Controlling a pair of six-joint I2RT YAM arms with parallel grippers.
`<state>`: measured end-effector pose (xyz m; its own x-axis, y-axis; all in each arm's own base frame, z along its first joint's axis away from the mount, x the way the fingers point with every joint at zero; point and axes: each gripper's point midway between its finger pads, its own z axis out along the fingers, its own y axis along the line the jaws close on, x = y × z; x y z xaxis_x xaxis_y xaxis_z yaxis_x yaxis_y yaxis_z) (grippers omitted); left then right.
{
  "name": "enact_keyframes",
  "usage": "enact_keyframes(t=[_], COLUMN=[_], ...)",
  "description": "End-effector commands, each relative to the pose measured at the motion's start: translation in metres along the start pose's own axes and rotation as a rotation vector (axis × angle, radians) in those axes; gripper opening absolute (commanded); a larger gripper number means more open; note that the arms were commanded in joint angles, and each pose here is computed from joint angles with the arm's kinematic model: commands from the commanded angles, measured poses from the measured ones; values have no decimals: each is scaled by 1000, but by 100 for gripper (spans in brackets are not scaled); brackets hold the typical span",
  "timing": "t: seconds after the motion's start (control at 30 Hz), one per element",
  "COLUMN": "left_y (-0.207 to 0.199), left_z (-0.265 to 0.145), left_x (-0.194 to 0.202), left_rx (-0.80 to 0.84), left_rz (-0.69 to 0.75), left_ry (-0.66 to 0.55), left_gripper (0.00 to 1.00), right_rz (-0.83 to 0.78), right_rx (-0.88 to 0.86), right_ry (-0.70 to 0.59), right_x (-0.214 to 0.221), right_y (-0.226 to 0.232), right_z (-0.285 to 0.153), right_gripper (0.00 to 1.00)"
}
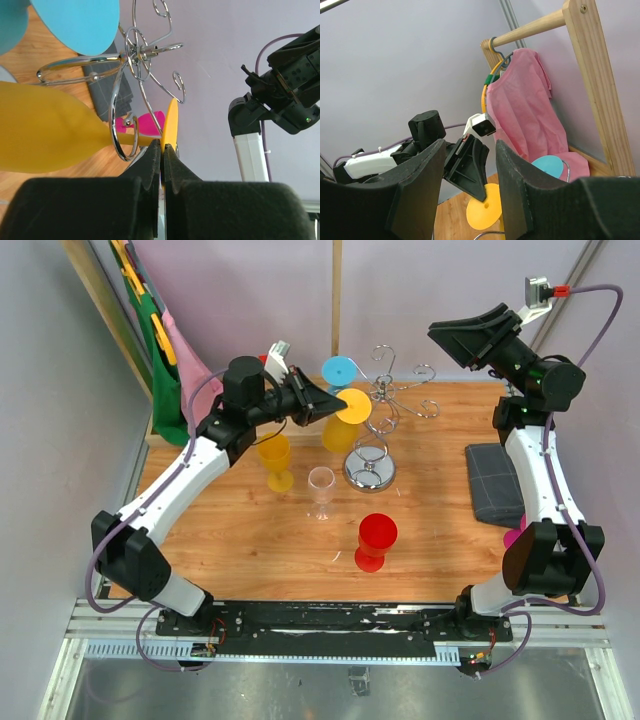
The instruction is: Place the wine glass upside down on the wine glass rack
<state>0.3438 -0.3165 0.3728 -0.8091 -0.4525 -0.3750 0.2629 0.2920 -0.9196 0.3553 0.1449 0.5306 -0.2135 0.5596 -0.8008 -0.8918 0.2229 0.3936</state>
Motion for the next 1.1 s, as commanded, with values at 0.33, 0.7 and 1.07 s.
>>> enact_keyframes(t=[0.33,0.7,1.07], left_y=[-22,-30,-41], left_z=[17,15,-3], left_x=[-12,-26,-34], left_rx=[45,50,58], left_rz=[42,44,58], left_ry=[-43,-118,-185], left_gripper=[0,0,0], right_rz=[-55,-55,-49], right_rx=[-15,-13,-10], right_ry=[-5,-5,-6], right_x=[-3,-2,-2], right_y=[12,11,9], right_z=[-4,-4,-4], right_gripper=[46,46,46])
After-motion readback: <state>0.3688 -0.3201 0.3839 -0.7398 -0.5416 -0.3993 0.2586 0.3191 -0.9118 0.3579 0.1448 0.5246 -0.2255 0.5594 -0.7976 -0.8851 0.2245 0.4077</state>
